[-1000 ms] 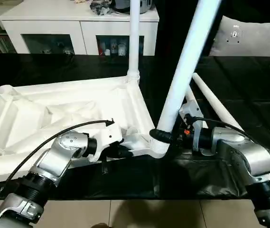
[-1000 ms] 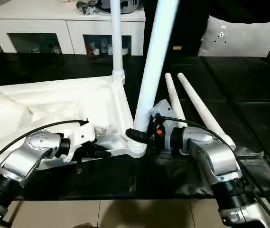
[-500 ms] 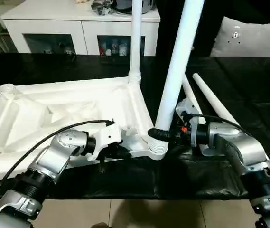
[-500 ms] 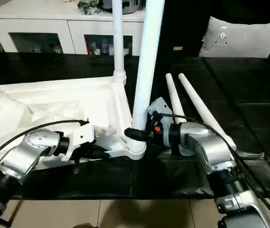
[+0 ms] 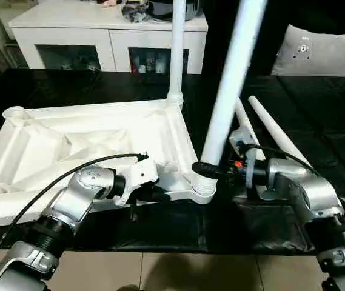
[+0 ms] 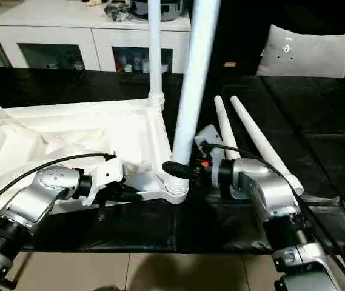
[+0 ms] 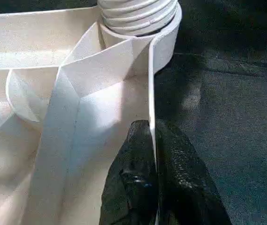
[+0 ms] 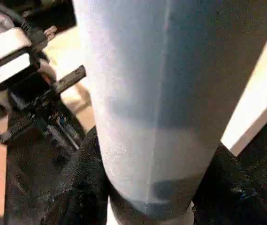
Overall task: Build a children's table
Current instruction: Insert table leg to table base
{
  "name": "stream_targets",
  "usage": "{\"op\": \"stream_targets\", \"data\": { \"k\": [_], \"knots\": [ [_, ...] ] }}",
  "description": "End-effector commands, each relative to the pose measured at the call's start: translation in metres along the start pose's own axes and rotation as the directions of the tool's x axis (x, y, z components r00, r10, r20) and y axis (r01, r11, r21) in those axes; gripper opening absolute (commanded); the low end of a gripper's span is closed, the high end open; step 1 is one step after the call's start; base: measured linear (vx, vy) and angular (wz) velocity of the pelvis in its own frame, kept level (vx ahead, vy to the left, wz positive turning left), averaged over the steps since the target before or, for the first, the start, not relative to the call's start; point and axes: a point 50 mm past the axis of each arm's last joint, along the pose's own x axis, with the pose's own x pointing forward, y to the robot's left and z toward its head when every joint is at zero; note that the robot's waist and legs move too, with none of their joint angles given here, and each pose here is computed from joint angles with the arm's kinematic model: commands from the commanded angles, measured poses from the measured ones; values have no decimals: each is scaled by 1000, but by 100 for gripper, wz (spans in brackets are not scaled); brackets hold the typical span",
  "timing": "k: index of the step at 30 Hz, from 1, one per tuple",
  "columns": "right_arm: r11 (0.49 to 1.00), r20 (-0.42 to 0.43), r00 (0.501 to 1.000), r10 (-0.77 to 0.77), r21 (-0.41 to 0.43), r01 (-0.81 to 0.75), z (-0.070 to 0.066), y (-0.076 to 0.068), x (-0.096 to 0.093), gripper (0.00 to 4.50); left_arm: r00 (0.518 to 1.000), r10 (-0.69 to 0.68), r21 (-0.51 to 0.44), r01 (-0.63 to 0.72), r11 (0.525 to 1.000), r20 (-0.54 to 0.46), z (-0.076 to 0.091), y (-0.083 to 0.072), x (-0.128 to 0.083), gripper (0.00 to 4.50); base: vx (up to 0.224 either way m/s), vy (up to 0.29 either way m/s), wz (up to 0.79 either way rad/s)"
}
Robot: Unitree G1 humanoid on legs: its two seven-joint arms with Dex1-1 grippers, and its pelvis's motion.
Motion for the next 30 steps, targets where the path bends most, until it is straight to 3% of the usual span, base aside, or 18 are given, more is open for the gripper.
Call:
{"op": "stream_targets", "data": {
  "k": [1, 4, 8, 14, 17, 30],
  "knots": [
    [996, -16, 998, -62, 57, 63, -18, -3, -3, 188, 998, 59, -3, -59, 998, 9, 3, 7, -2, 0, 0, 0, 0],
    [989, 48, 994, -103, 107, 97, -29, 1, -8, 188, 998, 64, -12, -64, 998, 23, 4, 7, 2, 0, 0, 0, 0],
    [989, 49, 991, -121, 93, 116, -39, 7, -14, 188, 998, 65, -15, -64, 998, 25, 4, 7, 4, 0, 0, 0, 0],
    [992, -100, 988, -118, -64, 112, -48, 12, -19, 188, 999, 43, -1, -43, 999, 12, 4, 6, 4, 0, 0, 0, 0],
    [991, -134, 985, -113, -90, 101, -47, 12, -18, 188, 999, 36, 14, -36, 999, -1, 4, 6, 2, 0, 0, 0, 0],
    [990, -314, 944, 106, -58, -131, -44, 15, -4, 188, 998, 10, 66, -7, 998, -58, 7, 19, -9, 0, 0, 0, 0]
  ]
}}
